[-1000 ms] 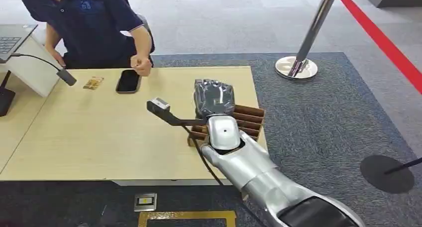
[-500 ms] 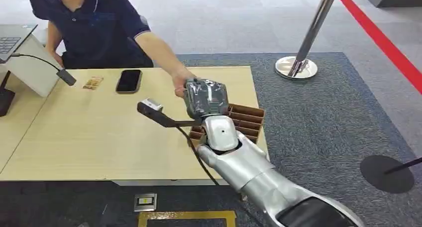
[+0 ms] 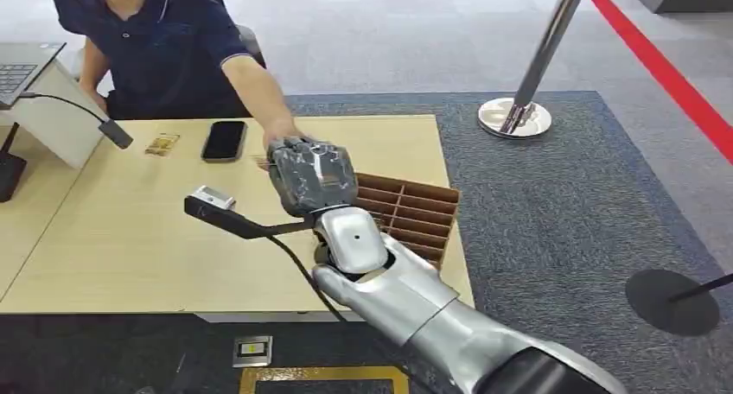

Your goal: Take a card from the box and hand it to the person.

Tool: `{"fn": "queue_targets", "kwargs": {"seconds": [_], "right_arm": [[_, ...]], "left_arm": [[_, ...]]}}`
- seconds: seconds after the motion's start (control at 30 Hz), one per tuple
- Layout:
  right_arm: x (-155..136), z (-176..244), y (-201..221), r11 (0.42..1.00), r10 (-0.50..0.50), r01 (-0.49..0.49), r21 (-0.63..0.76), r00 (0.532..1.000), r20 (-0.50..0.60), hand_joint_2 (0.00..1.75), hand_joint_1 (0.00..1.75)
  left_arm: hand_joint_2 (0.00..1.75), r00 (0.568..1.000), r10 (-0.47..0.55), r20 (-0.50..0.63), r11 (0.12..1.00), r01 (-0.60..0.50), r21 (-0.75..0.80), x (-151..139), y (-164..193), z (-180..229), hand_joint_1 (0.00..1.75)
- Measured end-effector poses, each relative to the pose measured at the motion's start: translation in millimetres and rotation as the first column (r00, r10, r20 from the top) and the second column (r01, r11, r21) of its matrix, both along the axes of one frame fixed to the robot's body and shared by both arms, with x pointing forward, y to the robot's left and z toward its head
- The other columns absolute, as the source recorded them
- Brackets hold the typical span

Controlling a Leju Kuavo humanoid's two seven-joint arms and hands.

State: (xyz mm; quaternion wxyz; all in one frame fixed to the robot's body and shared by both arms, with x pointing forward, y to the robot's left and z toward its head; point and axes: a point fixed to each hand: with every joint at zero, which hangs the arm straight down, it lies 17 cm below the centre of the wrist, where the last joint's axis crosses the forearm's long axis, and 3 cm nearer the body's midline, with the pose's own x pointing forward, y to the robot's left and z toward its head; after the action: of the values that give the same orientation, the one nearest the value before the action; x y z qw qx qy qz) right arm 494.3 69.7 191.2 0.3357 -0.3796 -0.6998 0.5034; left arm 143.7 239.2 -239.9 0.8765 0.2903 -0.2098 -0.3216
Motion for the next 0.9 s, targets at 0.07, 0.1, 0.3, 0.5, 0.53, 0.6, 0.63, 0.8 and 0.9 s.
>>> {"fn": "queue_targets", "kwargs": {"seconds": [0.07, 0.1, 0.3, 0.5, 0.53, 0.6, 0.63, 0.8, 0.9], "right_arm": [[-2, -3, 3, 1.000, 0.005, -0.005, -0.015, 1.000, -0.004, 1.75, 1.26], [-3, -5, 3, 1.000, 0.004, -0.005, -0.025, 1.000, -0.009, 1.75, 1.26], [-6, -17, 6, 0.998, 0.006, -0.008, -0.061, 1.000, -0.028, 1.75, 1.27], [-6, -28, 4, 0.997, -0.004, 0.000, -0.083, 0.998, -0.055, 0.00, 0.00], [-6, -31, 4, 0.996, -0.007, 0.002, -0.090, 0.998, -0.062, 0.00, 0.00], [-7, -34, 3, 0.995, -0.012, 0.006, -0.103, 0.998, -0.064, 0.00, 0.00], [-7, -35, 4, 0.994, -0.012, 0.006, -0.109, 0.998, -0.062, 0.00, 0.00], [-8, -38, 3, 0.992, -0.014, 0.007, -0.129, 0.999, -0.053, 0.00, 0.00], [-8, -38, 2, 0.991, -0.015, 0.010, -0.131, 0.999, -0.043, 0.00, 0.00]], "left_arm": [[0.00, 1.000, 0.001, 0.000, 1.000, -0.001, 0.000, 0, 0, 0, 0.00], [0.00, 1.000, 0.003, 0.000, 1.000, -0.003, 0.000, 0, 0, 0, 0.00], [0.00, 1.000, 0.009, 0.002, 1.000, -0.009, 0.002, 0, 1, 0, 0.00], [0.00, 1.000, 0.012, 0.005, 1.000, -0.012, 0.003, 0, 2, 1, 0.00], [0.00, 1.000, 0.012, 0.005, 1.000, -0.012, 0.004, 0, 2, 1, 0.00], [0.00, 1.000, 0.015, 0.005, 1.000, -0.015, 0.004, 0, 2, 1, 0.00], [0.00, 1.000, 0.016, 0.005, 1.000, -0.016, 0.004, 0, 2, 1, 0.00], [0.00, 1.000, 0.016, 0.005, 1.000, -0.016, 0.004, 0, 2, 1, 0.00], [0.00, 1.000, 0.018, 0.004, 1.000, -0.018, 0.003, -1, 2, 1, 0.00]]}}
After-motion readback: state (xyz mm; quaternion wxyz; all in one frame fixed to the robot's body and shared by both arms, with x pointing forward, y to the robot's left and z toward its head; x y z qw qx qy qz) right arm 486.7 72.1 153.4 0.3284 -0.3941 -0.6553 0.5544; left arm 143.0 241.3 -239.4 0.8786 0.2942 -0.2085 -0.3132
